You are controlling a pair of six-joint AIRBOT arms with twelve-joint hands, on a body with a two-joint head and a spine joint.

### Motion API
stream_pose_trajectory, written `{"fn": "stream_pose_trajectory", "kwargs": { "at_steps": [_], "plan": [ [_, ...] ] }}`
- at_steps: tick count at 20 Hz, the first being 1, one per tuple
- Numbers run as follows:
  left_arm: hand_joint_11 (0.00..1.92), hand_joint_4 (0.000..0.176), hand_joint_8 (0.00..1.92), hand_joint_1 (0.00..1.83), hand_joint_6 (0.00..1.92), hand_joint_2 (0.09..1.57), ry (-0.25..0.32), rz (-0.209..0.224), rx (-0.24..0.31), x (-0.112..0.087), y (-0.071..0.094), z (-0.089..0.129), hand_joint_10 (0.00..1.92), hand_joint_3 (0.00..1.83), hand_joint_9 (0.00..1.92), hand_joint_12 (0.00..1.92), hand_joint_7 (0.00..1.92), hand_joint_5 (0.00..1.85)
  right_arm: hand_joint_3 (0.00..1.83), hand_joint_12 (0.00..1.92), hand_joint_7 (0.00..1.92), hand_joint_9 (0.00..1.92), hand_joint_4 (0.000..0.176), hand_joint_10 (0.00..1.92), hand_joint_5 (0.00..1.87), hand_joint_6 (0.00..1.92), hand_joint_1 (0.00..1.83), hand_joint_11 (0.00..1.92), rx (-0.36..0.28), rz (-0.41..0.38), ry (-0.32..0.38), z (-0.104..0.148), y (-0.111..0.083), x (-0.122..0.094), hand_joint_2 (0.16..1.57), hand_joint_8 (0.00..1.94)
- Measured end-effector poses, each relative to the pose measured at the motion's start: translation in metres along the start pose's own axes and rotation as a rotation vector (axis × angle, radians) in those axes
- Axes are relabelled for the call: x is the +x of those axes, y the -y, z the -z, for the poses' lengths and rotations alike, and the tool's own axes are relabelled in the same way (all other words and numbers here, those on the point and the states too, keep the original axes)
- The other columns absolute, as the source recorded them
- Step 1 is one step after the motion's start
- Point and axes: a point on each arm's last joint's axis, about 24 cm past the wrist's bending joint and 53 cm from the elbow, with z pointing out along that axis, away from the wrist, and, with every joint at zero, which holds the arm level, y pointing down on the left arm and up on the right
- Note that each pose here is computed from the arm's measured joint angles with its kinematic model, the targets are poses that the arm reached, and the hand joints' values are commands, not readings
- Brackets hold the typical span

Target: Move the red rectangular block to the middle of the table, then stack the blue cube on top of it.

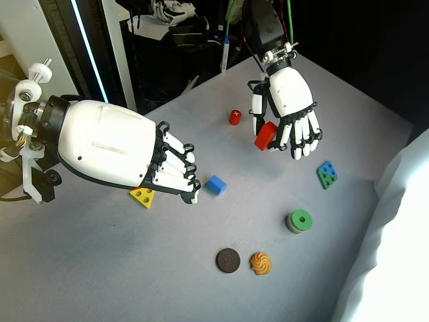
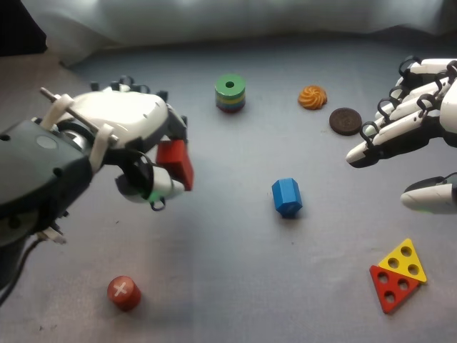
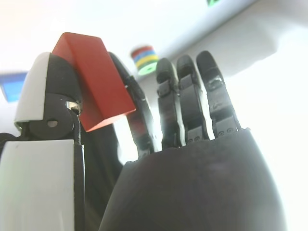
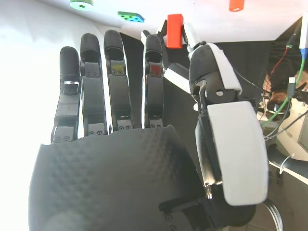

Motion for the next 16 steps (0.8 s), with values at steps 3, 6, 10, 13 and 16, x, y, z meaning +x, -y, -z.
{"fn": "stream_pose_trajectory", "kwargs": {
  "at_steps": [3, 6, 10, 13, 16],
  "plan": [
    [0.00, 0.153, 0.00, 0.98, 1.12, 1.16, -0.030, 0.021, 0.017, 0.016, 0.013, 0.001, 0.00, 0.00, 0.23, 0.53, 0.37, 0.89, 0.00, 0.91, 0.50, 0.43, 0.000, 0.00, 0.52, 0.00, 0.39, 0.00, 0.000, 0.000, 0.000, 0.000, 0.000, 0.000, 1.28, 0.00],
    [0.00, 0.116, 0.00, 1.00, 1.12, 1.16, -0.032, 0.022, 0.023, 0.021, 0.018, 0.000, 0.00, 0.00, 0.23, 0.51, 0.37, 0.89, 0.00, 0.89, 0.49, 0.43, 0.000, 0.00, 0.51, 0.00, 0.38, 0.00, -0.001, 0.000, 0.000, 0.000, 0.000, 0.000, 1.28, 0.00],
    [0.00, 0.112, 0.00, 1.00, 1.11, 1.16, -0.041, 0.024, 0.029, 0.032, 0.018, -0.003, 0.00, 0.00, 0.23, 0.51, 0.36, 0.89, 0.00, 0.95, 0.51, 0.44, 0.000, 0.00, 0.52, 0.00, 0.39, 0.00, -0.001, 0.000, 0.001, 0.000, 0.000, 0.000, 1.28, 0.00],
    [0.00, 0.119, 0.00, 1.00, 1.13, 1.16, -0.043, 0.022, 0.023, 0.036, 0.012, -0.005, 0.00, 0.00, 0.22, 0.50, 0.36, 0.88, 0.00, 0.96, 0.52, 0.45, 0.000, 0.00, 0.53, 0.00, 0.39, 0.00, -0.002, 0.000, 0.001, 0.000, 0.000, 0.000, 1.28, 0.00],
    [0.00, 0.114, 0.01, 1.00, 1.11, 1.16, -0.042, 0.028, 0.021, 0.040, 0.006, -0.008, 0.01, 0.00, 0.25, 0.52, 0.40, 0.89, 0.00, 0.96, 0.52, 0.46, 0.000, 0.01, 0.52, 0.00, 0.39, 0.01, -0.002, 0.000, 0.001, 0.000, 0.000, 0.000, 1.28, 0.00]
  ]
}}
